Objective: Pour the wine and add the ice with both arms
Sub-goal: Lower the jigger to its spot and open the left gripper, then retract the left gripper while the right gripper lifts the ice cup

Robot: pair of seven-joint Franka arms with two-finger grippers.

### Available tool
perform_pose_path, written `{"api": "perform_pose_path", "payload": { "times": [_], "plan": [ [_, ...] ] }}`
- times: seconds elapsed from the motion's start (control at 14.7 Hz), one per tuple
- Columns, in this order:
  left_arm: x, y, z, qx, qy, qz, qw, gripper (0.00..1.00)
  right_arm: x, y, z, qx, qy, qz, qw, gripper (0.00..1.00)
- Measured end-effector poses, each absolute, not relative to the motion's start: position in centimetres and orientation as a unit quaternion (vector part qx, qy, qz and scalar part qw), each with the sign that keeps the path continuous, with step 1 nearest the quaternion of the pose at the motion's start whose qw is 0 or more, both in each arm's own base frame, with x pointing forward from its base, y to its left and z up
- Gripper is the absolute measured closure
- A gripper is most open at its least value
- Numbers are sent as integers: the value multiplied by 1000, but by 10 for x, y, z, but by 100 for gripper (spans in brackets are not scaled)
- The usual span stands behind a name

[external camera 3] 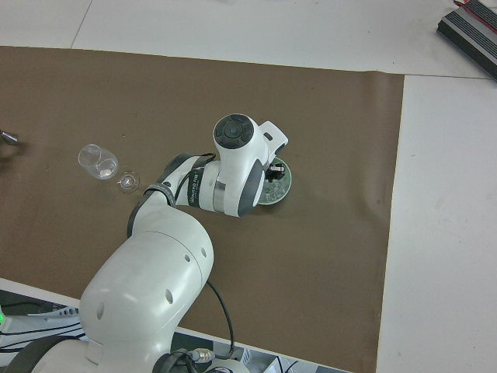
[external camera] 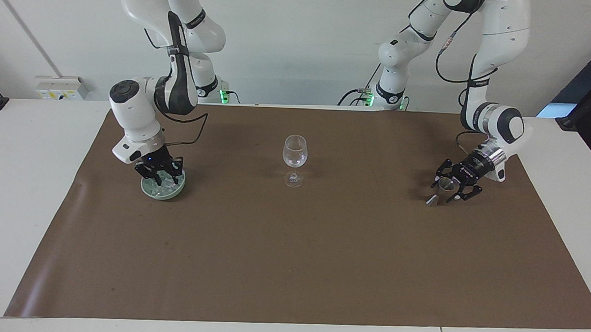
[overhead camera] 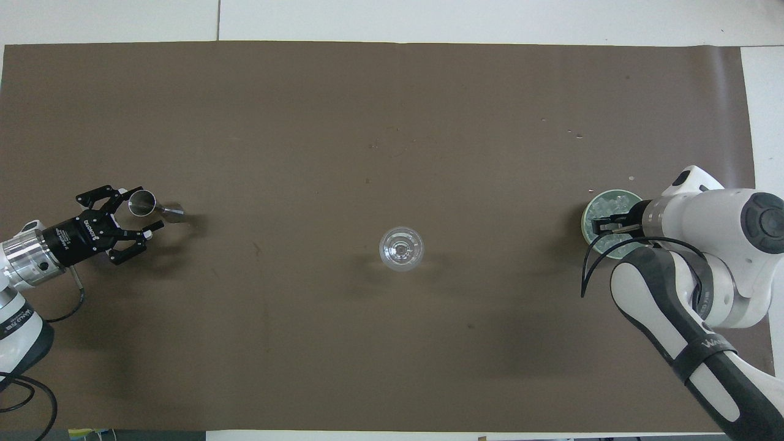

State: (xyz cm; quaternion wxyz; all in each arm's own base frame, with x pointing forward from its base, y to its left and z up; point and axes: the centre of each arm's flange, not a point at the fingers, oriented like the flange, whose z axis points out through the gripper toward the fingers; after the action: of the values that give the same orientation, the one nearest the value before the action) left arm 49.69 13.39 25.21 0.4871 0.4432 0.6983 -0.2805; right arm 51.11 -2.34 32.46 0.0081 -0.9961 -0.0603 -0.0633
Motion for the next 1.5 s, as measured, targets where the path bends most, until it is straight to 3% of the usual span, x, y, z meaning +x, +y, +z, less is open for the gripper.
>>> {"api": "perform_pose_path", "payload": {
  "times": [0.14, 0.48, 0.61, 1.09, 1.5],
  "plan": [
    [497, 147, 260, 485, 690, -269, 465, 0, 511, -24, 324, -996, -60, -63, 8, 55],
    [516, 175, 314, 633, 641, -212, 378, 0, 511, -24, 324, -996, -59, -62, 8, 60],
    [529, 173, 349, 705, 599, -191, 328, 0, 511, -24, 324, -996, -59, -62, 8, 73],
    [579, 117, 482, 865, 446, -137, 185, 0, 514, -23, 330, -997, -61, -49, 11, 73],
    [573, 24, 565, 945, 296, -78, 119, 0, 552, 14, 423, -996, -83, -25, 13, 73]
  ]
}}
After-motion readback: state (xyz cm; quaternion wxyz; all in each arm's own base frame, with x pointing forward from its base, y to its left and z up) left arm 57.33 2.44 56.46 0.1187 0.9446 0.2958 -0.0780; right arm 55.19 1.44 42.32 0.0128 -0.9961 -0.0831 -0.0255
